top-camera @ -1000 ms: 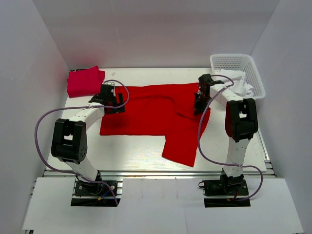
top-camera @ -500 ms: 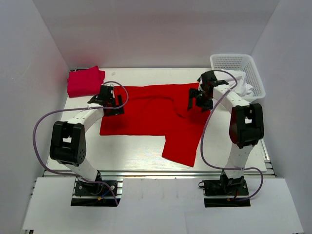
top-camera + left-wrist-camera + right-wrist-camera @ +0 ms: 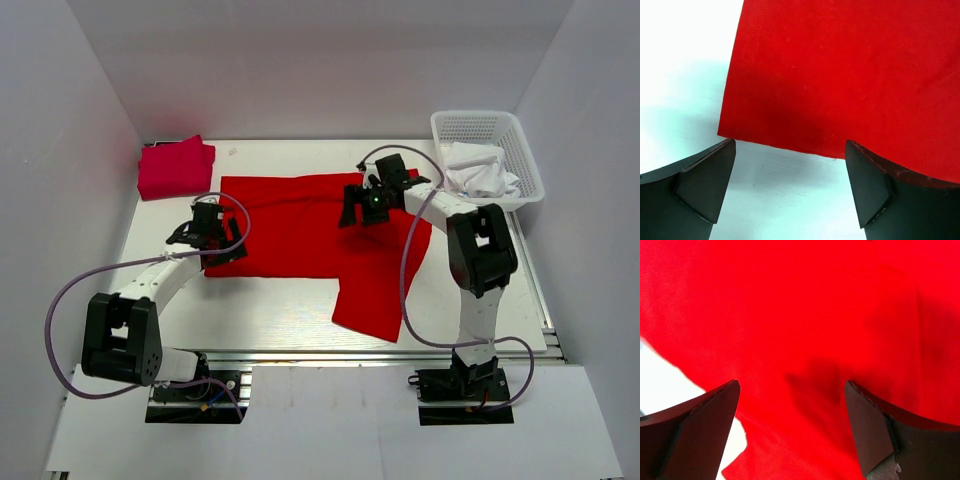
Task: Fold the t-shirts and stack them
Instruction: Fold the flattened tshirt in 1/3 of the way, then grap the side of the flattened tshirt closest away from the robot with both arms
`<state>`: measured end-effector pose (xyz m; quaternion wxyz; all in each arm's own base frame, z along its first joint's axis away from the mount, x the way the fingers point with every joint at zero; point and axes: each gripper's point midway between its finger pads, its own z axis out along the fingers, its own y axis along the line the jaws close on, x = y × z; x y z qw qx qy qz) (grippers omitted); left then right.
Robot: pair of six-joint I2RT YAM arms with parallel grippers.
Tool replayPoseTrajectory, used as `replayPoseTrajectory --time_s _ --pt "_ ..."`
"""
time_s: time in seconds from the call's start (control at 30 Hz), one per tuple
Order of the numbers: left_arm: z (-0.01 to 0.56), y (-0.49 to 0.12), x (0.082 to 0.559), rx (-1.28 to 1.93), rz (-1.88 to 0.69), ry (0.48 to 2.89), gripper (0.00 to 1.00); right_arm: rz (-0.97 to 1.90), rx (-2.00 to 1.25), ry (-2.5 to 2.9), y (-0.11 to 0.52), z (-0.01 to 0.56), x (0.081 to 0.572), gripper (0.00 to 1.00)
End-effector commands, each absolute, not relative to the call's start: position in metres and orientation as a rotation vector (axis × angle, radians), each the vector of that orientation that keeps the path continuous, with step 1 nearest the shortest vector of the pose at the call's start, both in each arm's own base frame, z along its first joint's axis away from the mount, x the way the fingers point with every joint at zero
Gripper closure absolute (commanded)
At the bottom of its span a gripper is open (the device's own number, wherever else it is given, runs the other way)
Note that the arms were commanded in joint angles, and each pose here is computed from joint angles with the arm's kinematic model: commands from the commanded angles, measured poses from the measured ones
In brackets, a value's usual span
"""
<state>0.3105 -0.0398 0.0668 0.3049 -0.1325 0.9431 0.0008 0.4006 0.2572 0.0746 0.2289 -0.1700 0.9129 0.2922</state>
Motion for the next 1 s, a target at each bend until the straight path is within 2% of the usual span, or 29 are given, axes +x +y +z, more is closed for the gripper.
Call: replayPoseTrajectory --time_s 0.0,0.23,0.43,0.67,0.87,0.9,0.97 --pt "0.073 -0.036 0.309 -0.453 -0.010 2.460 0.00 0.812 -0.374 2.488 0.259 0.060 0.424 0.10" --pt "0.066 -0.042 0.305 -0.479 -0.056 2.474 0.00 0.883 -0.486 2.547 0.274 0.025 0.395 0.10" --pt "0.069 -0.034 0.297 -0.519 -0.010 2.464 0.00 0.910 -0.634 2.463 0.292 0.049 0.385 0.11" --pt "0.068 -0.022 0.289 -0.642 0.060 2.432 0.00 0.753 -0.765 2.319 0.282 0.107 0.356 0.12" --pt "0.051 0.012 0.260 -0.863 0.263 2.444 0.00 0.515 -0.715 2.425 0.243 0.094 0.316 0.12" --pt "0.047 0.015 0.257 -0.898 0.267 2.440 0.00 0.501 -0.730 2.440 0.237 0.091 0.296 0.12" --pt "0.047 0.018 0.267 -0.918 0.230 2.415 0.00 0.444 -0.695 2.451 0.228 0.093 0.288 0.12"
